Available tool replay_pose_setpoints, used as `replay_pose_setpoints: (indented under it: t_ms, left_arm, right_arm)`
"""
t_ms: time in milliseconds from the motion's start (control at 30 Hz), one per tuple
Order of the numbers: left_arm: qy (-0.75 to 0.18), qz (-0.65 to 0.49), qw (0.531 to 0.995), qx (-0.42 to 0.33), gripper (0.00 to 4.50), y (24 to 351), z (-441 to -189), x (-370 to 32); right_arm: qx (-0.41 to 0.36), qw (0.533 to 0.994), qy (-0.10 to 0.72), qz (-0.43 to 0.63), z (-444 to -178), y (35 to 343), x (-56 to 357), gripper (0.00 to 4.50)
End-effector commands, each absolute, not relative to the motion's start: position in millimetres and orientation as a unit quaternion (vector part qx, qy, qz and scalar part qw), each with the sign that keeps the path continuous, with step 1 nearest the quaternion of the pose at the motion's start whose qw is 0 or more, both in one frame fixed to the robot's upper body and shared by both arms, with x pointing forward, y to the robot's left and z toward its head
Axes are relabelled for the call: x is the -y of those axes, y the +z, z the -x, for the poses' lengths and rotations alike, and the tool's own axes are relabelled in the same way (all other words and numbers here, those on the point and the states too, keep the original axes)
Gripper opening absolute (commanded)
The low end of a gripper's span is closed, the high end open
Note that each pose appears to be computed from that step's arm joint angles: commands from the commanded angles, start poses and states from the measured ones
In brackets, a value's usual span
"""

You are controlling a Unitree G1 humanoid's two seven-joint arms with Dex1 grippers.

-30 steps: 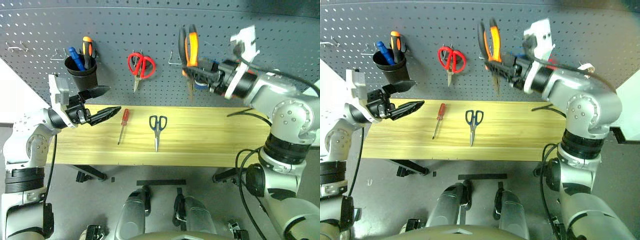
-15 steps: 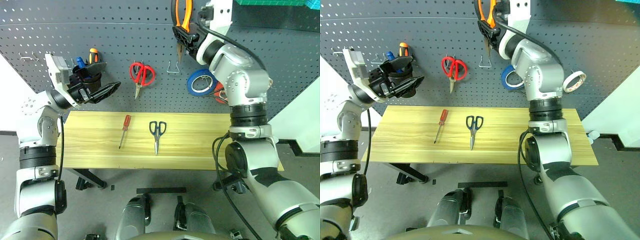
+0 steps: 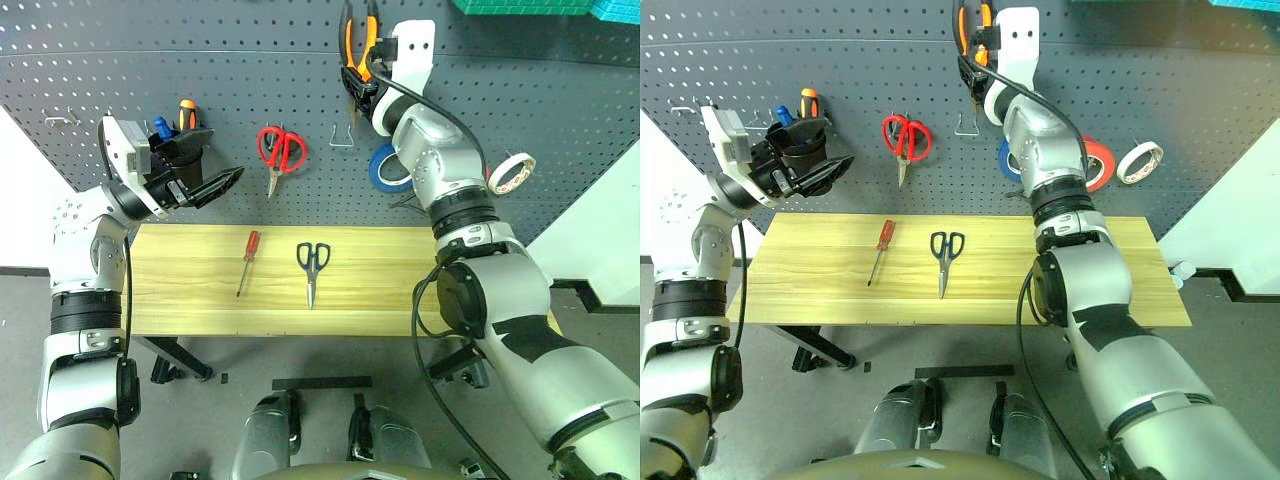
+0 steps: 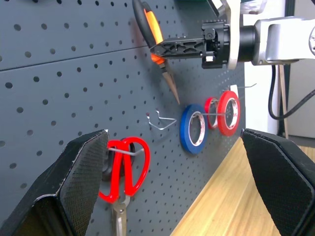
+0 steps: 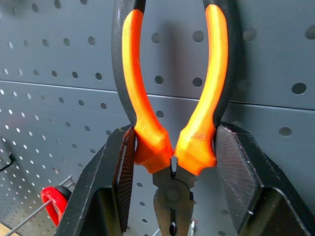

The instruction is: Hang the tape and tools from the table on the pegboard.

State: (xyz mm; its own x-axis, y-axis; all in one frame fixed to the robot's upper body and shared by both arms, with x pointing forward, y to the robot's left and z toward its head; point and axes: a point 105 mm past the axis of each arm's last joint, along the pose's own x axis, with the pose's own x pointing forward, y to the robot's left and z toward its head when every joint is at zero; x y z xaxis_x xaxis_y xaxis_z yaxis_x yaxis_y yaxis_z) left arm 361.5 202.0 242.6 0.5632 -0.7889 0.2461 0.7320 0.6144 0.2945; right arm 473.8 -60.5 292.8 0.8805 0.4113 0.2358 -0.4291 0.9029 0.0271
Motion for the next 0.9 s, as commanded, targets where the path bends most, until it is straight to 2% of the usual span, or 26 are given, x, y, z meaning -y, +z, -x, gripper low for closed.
replay_pose_setpoints:
  t_ms: [33, 267, 900]
  left_arm:
    - [-0.424, -0.093, 0.880, 0.191, 4.50, 248.3, -359.3, -205.2]
    - [-0.420, -0.095, 0.885, 0.178, 4.50, 240.6, -359.6, -205.6]
    - [-0.321, -0.095, 0.934, 0.126, 4.50, 221.5, -400.6, -200.8]
  right_arm:
    - [0.157, 0.963, 0.216, -0.037, -471.0, 316.3, 52.3, 2.05]
    - [0.132, 0.970, 0.201, -0.024, -476.7, 295.3, 45.4, 2.05]
    - [0.140, 0.966, 0.209, -0.056, -476.0, 312.2, 40.2, 2.05]
